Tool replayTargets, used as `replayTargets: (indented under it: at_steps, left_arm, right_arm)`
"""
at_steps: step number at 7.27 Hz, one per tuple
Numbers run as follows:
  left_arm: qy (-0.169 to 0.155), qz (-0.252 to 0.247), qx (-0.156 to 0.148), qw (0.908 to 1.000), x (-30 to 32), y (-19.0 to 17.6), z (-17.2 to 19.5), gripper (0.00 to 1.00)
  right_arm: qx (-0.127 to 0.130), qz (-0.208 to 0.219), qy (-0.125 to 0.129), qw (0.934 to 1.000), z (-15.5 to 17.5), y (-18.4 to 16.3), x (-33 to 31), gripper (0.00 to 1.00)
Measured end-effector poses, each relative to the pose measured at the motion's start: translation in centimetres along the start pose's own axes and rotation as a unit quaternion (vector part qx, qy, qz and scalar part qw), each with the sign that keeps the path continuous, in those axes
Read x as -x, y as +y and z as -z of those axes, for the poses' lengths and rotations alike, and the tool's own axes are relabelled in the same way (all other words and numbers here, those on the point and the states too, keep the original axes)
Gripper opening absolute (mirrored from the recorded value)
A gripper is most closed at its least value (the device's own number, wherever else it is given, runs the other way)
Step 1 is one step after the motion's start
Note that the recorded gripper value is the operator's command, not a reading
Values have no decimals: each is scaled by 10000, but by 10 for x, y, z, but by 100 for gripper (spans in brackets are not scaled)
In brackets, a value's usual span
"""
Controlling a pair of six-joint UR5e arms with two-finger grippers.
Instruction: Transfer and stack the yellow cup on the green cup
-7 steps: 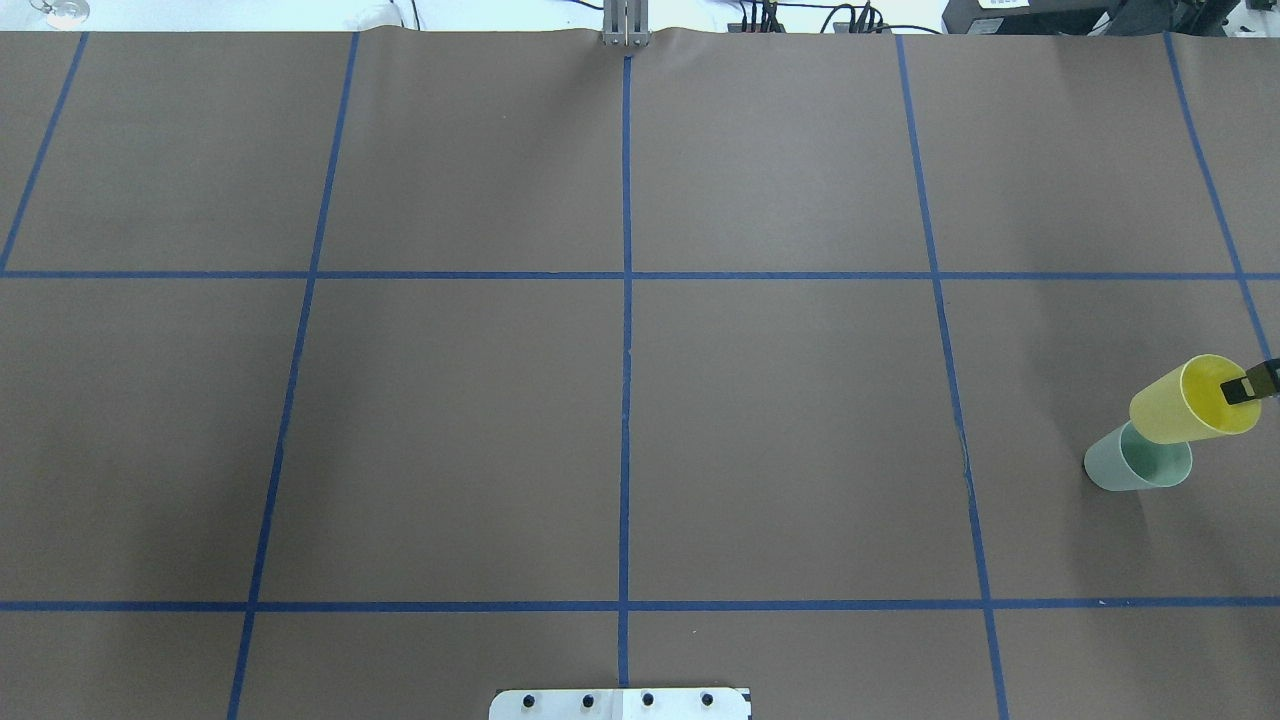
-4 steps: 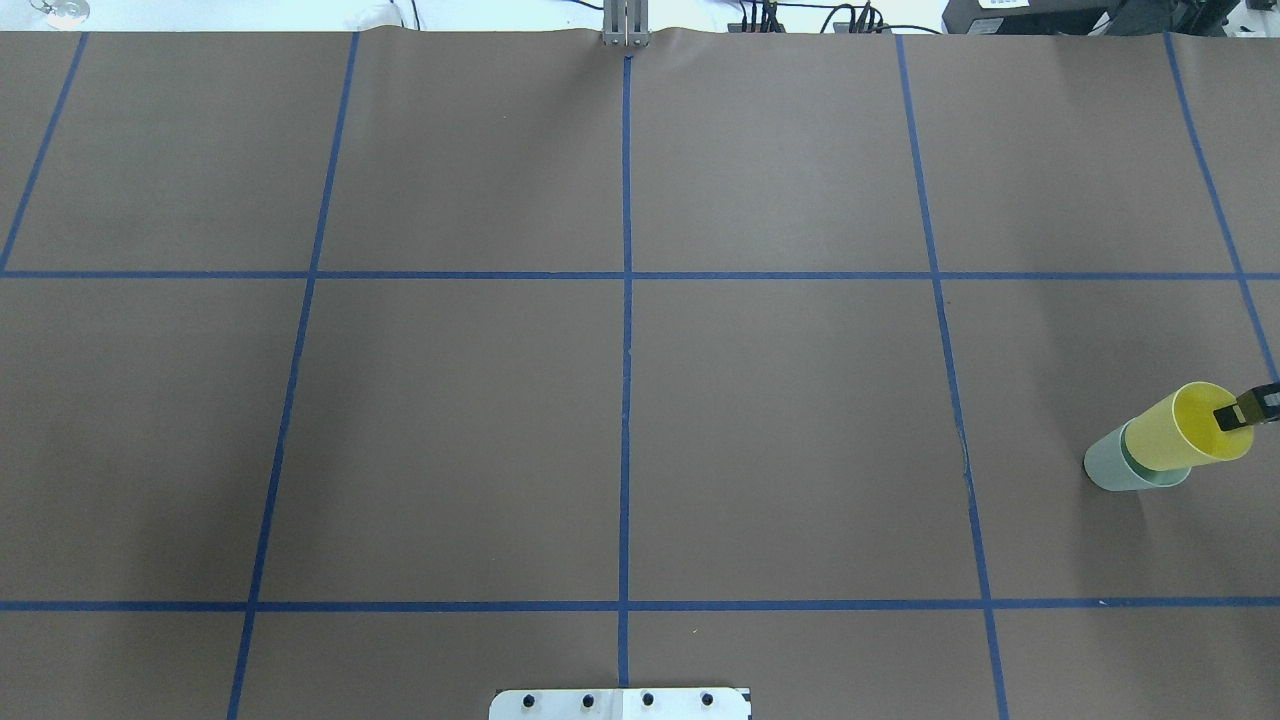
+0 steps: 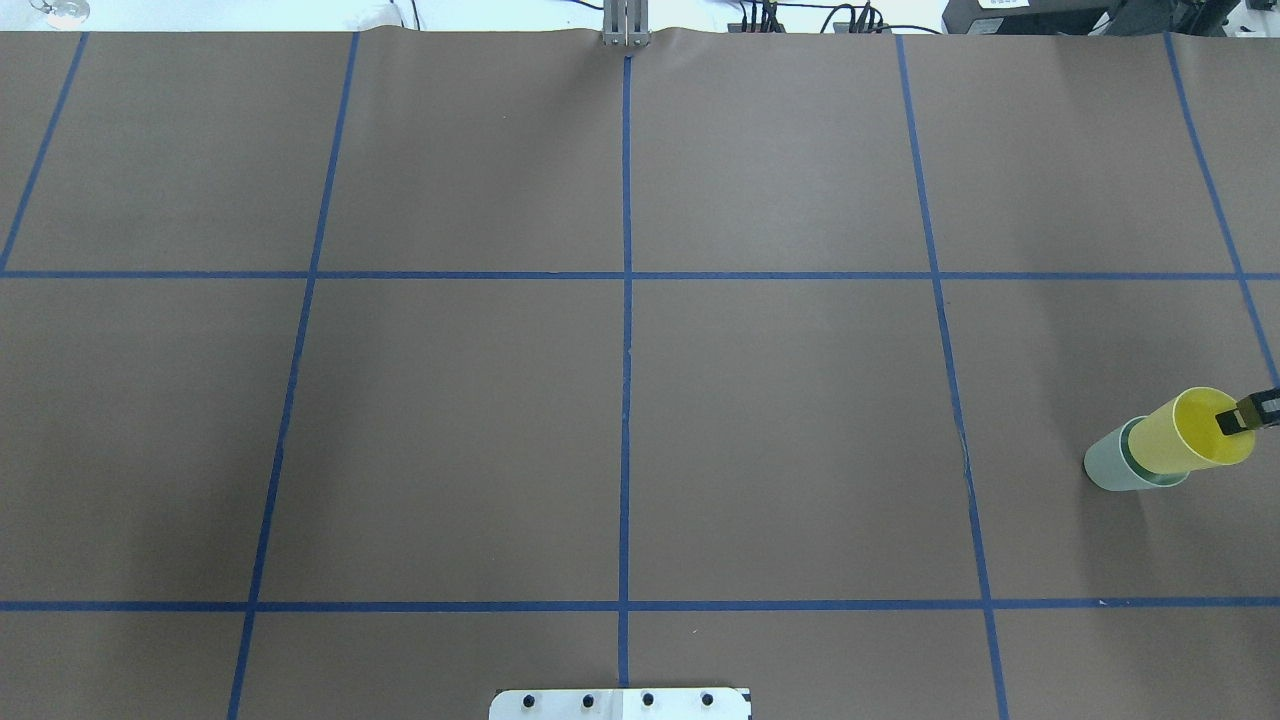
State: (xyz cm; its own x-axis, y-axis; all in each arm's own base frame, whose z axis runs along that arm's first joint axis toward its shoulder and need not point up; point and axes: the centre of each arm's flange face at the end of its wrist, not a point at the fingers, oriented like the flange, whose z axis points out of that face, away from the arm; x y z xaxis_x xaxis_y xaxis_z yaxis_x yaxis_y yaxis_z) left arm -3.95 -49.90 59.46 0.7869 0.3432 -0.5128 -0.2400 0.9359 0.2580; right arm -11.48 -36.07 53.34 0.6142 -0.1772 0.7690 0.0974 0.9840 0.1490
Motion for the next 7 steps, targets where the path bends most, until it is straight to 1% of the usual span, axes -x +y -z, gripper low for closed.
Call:
replayTargets:
  at_steps: [2, 3, 4, 5, 7]
  left_arm:
    - [3, 14, 29, 10000, 1, 5, -3, 100]
    - [4, 14, 30, 10000, 1, 5, -3, 100]
    - [5, 15, 32, 10000, 1, 6, -4, 100]
    - [7, 15, 32, 10000, 1, 6, -4, 100]
    - [16, 16, 31, 10000, 1, 6, -4, 100]
  right_arm:
    - [-9, 25, 17, 10000, -1, -1, 2, 0]
    - [4, 49, 12, 10000, -2, -2, 4, 22]
    - [27, 79, 3, 10000, -4, -2, 6, 99]
    - [36, 114, 10, 9999, -6, -2, 8, 100]
    - [-1, 173, 102, 9998, -9, -4, 10, 100]
